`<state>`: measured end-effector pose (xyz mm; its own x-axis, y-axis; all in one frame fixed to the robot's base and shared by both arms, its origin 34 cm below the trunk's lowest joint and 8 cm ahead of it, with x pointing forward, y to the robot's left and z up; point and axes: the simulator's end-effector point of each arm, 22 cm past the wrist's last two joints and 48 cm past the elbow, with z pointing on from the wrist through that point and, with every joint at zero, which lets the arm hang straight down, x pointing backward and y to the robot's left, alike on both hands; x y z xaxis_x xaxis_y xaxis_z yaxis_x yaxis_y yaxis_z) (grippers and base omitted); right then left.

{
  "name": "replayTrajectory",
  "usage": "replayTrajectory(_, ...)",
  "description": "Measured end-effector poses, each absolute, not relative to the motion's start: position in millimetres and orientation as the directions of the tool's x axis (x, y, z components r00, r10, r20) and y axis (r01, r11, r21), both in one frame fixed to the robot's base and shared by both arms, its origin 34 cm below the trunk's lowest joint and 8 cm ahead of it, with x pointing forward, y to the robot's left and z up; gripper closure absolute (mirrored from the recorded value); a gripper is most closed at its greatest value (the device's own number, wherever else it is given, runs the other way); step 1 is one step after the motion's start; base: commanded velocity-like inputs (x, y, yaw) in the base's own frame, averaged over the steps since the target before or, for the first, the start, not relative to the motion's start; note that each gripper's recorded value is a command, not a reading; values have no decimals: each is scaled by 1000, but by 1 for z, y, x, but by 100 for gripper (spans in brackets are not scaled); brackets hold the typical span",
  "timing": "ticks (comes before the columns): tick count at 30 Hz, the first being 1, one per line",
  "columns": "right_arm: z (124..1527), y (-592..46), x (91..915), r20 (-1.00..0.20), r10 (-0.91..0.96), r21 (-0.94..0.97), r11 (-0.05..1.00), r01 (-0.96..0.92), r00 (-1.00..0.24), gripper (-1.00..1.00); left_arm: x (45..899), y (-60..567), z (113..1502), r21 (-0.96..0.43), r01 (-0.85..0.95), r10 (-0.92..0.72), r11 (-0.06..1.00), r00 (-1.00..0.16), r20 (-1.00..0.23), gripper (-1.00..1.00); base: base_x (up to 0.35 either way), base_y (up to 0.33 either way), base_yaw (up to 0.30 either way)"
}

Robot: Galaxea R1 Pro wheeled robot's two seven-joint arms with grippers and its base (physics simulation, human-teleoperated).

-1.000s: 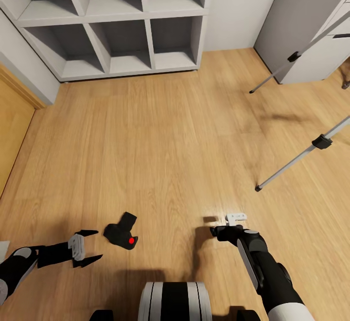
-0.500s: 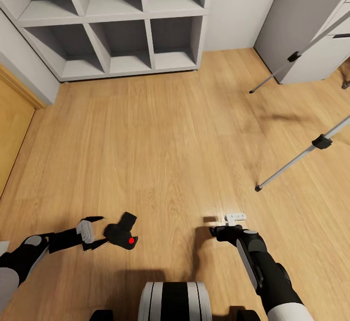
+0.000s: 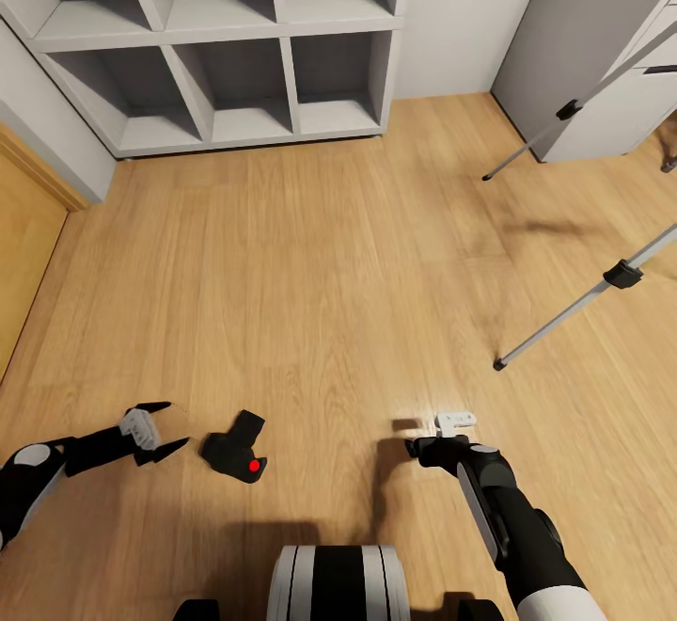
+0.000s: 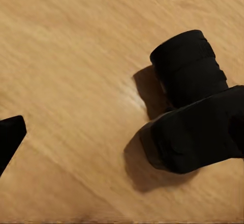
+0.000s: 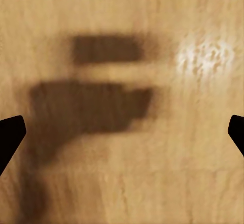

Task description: Attach the digital camera to the camera tripod in the bedroom.

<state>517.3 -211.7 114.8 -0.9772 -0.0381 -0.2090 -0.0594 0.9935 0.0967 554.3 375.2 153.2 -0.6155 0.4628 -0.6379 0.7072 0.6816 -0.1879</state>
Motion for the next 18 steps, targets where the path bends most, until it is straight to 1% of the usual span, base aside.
replayTrajectory(5,115,-212,517,-209,-37,97,994,-58,-977,-100,558,392,156,-159,715,500,681,-613,-612,-100,0,0,0)
replayTrajectory(18,102,-211,499,-167,-47,91,994,-63,-985,-100,554,377,158,-201,761,553,618,-601,-577,-100,0,0,0)
